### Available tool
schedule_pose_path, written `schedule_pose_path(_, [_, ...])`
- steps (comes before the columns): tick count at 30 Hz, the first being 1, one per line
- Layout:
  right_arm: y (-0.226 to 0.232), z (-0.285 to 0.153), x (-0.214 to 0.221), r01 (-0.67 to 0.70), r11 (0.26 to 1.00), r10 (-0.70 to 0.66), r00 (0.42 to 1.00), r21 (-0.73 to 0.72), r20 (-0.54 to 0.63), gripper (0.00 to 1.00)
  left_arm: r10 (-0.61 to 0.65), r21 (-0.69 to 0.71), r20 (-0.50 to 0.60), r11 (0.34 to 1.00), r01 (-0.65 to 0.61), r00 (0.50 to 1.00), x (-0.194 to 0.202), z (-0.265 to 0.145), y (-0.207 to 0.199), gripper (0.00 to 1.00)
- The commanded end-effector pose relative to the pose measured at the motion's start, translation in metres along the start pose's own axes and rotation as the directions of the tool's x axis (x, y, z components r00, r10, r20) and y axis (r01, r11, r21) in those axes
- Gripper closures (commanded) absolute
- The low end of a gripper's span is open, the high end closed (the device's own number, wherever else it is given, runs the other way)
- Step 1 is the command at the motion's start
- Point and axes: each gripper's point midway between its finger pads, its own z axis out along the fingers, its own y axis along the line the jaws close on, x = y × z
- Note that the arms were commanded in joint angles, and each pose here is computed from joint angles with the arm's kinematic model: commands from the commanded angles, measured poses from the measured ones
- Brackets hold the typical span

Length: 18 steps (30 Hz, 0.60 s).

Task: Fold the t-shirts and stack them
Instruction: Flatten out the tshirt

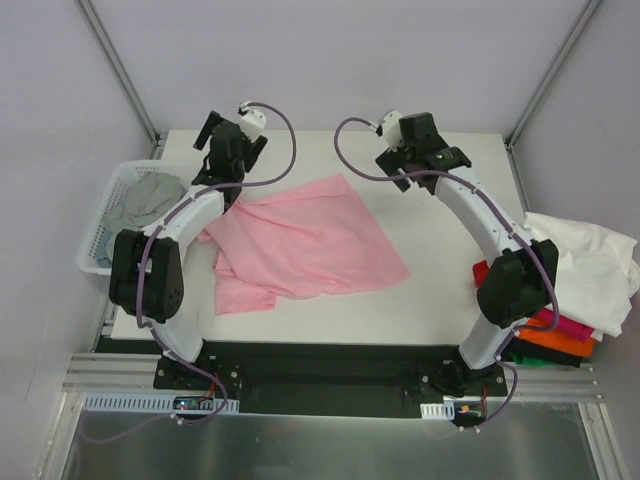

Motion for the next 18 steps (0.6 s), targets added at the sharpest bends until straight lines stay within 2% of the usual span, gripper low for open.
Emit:
schedule_pose_path(1, [0.059, -0.035, -0.012, -0.035, 0.974, 0.046, 0.998, -0.222, 0.047, 0.03, -0.093, 0.142, 0.023, 0.986, 0.088, 0.995, -0.009, -0.05, -0.017, 0.01])
schedule_pose_path(3, [0.082, -0.036, -0.009, -0.013, 0.954, 0.016, 1.0, -0.3, 0.007, 0.04, -0.09, 0.182, -0.03, 0.979, 0.094, 0.995, 0.009, -0.062, -0.028, 0.01])
schedule_pose_path(6, [0.118, -0.021, -0.009, 0.023, 0.92, -0.044, 0.998, -0.391, -0.044, 0.04, -0.091, 0.189, -0.051, 0.977, 0.099, 0.995, 0.02, -0.082, -0.024, 0.01])
schedule_pose_path(11, [0.157, 0.028, -0.006, 0.084, 0.909, -0.141, 0.984, -0.409, -0.112, 0.04, -0.06, 0.178, -0.048, 0.982, 0.067, 0.997, 0.034, -0.108, -0.014, 0.01])
schedule_pose_path(12, [0.158, 0.031, -0.017, 0.091, 0.908, -0.141, 0.986, -0.409, -0.094, 0.04, -0.045, 0.177, -0.055, 0.983, 0.054, 0.997, 0.038, -0.109, -0.014, 0.01])
schedule_pose_path(18, [0.189, 0.06, -0.018, 0.161, 0.897, -0.218, 0.971, -0.412, -0.095, 0.04, -0.012, 0.176, -0.093, 0.984, 0.029, 0.996, 0.055, -0.107, -0.02, 0.01])
